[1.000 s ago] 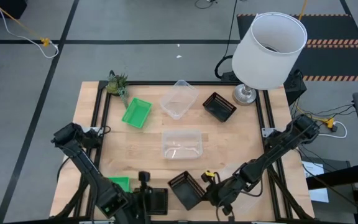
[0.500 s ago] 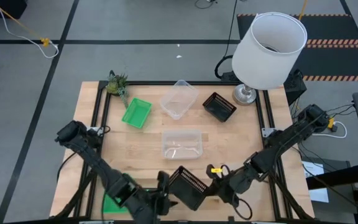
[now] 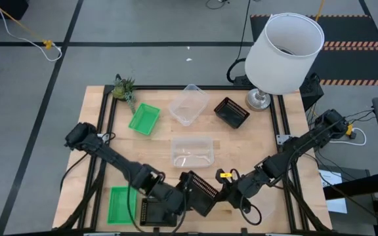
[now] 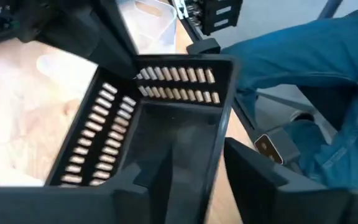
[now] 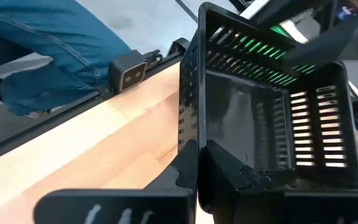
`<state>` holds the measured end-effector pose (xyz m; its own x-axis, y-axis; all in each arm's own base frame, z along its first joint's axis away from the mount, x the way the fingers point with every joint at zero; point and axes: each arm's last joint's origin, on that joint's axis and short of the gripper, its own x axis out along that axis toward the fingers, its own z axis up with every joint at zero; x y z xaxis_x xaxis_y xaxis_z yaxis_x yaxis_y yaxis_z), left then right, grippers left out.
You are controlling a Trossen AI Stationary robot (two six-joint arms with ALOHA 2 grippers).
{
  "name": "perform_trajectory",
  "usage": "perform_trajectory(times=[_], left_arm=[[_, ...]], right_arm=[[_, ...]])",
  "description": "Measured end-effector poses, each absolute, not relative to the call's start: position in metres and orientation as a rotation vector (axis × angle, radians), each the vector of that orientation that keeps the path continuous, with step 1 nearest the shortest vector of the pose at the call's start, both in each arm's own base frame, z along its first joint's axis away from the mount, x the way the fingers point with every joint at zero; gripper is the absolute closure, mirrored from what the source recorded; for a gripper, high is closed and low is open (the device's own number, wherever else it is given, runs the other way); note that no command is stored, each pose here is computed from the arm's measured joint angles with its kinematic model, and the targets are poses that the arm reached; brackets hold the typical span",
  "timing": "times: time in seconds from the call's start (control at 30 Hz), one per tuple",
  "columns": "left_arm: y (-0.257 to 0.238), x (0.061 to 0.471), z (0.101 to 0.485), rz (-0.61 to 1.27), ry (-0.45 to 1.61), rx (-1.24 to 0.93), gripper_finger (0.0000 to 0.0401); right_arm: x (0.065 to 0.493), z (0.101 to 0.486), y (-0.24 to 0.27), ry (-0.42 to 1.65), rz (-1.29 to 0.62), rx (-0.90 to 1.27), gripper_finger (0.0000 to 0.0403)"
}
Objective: Stack baskets by color
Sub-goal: Stack the bottom right black bin on the bottom left black bin
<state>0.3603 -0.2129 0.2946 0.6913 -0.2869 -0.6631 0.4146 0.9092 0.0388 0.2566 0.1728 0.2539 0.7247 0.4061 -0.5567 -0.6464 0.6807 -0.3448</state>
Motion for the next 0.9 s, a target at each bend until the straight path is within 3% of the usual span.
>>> perform_trajectory(times=[0.43, 0.73, 0.9], left_arm=[[-0.210, 0.359, 0.287, -0.423, 0.769, 0.235, 0.0383], [-0.209, 0.359, 0.287, -0.429, 0.772, 0.247, 0.0382], [-0.214, 0.352, 0.283, -0.361, 0.832, 0.219, 0.0394]], right_arm=[[0.256, 0.253, 0.172, 0.474, 0.640, -0.556, 0.0394], [0.256, 0.253, 0.172, 0.476, 0.640, -0.558, 0.0392], [0.259, 0.257, 0.174, 0.438, 0.590, -0.502, 0.0350]])
